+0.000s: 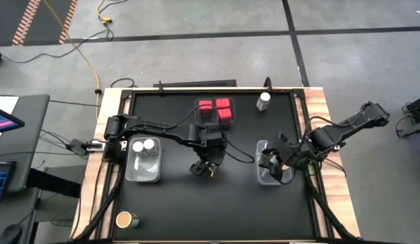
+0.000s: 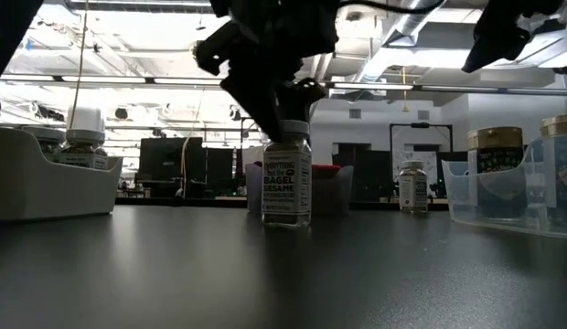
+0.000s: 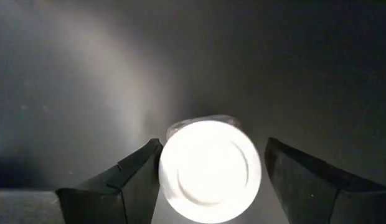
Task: Sort spices by type
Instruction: Put the bottom white seasoning bottle into the white bin
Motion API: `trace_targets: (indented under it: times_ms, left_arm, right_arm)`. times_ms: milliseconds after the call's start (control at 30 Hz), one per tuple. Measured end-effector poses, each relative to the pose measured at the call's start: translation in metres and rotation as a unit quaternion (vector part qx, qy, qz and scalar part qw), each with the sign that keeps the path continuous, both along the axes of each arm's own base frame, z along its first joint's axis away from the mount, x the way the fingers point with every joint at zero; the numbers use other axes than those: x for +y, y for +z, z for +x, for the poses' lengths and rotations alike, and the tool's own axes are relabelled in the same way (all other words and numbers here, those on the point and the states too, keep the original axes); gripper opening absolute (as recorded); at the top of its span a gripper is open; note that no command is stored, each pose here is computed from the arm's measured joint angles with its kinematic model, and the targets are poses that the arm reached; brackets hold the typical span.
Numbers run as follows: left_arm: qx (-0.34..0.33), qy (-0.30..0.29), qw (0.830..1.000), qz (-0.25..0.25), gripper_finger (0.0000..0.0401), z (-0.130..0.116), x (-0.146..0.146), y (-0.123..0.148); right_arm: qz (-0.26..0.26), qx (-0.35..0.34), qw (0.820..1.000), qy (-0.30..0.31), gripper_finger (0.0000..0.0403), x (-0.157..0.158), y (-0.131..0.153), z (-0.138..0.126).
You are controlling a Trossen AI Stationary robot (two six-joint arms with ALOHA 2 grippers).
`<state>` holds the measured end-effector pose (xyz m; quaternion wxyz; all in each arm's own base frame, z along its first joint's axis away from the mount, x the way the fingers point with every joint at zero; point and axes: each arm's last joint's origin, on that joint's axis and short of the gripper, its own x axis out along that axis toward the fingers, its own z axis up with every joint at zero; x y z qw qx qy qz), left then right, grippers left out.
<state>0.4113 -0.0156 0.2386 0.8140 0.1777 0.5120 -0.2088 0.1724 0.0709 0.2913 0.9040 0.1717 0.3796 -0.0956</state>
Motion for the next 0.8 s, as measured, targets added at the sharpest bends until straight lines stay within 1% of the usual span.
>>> trace_targets:
  times_ms: [100, 233, 300, 400, 467, 633, 800]
  left_arm:
    - [0.0, 0.001, 1.0, 0.001, 0.0267, 0.0, 0.0, -0.004]
    - [-0.008, 0.024, 1.0, 0.013, 0.0267, 0.002, 0.002, -0.003]
    - [-0.002, 0.047, 0.999, 0.003, 0.0267, 0.001, 0.003, -0.003]
    - [0.019, 0.078, 0.997, -0.008, 0.0267, 0.003, 0.004, -0.013]
    - [0.035, 0.08, 0.996, -0.008, 0.0267, 0.005, 0.003, -0.022]
    - [0.043, 0.076, 0.996, -0.008, 0.0267, 0.011, -0.001, -0.034]
    - [0.035, 0.09, 0.995, -0.015, 0.0267, 0.011, -0.001, -0.03]
  right_arm:
    - [0.0, 0.0, 1.0, -0.003, 0.0315, -0.001, 0.0, 0.0]
    - [0.0, 0.0, 1.0, -0.007, 0.0315, -0.002, 0.0, 0.001]
    - [0.0, 0.0, 1.0, -0.007, 0.0315, -0.002, 0.0, 0.001]
    - [0.0, 0.0, 1.0, -0.007, 0.0315, -0.002, 0.0, 0.001]
    - [-0.001, 0.001, 1.0, -0.007, 0.0315, -0.002, 0.0, 0.001]
    - [-0.002, 0.003, 1.0, -0.007, 0.0315, -0.003, 0.0, 0.001]
    - [-0.004, 0.009, 1.0, -0.006, 0.0315, -0.003, -0.001, 0.0]
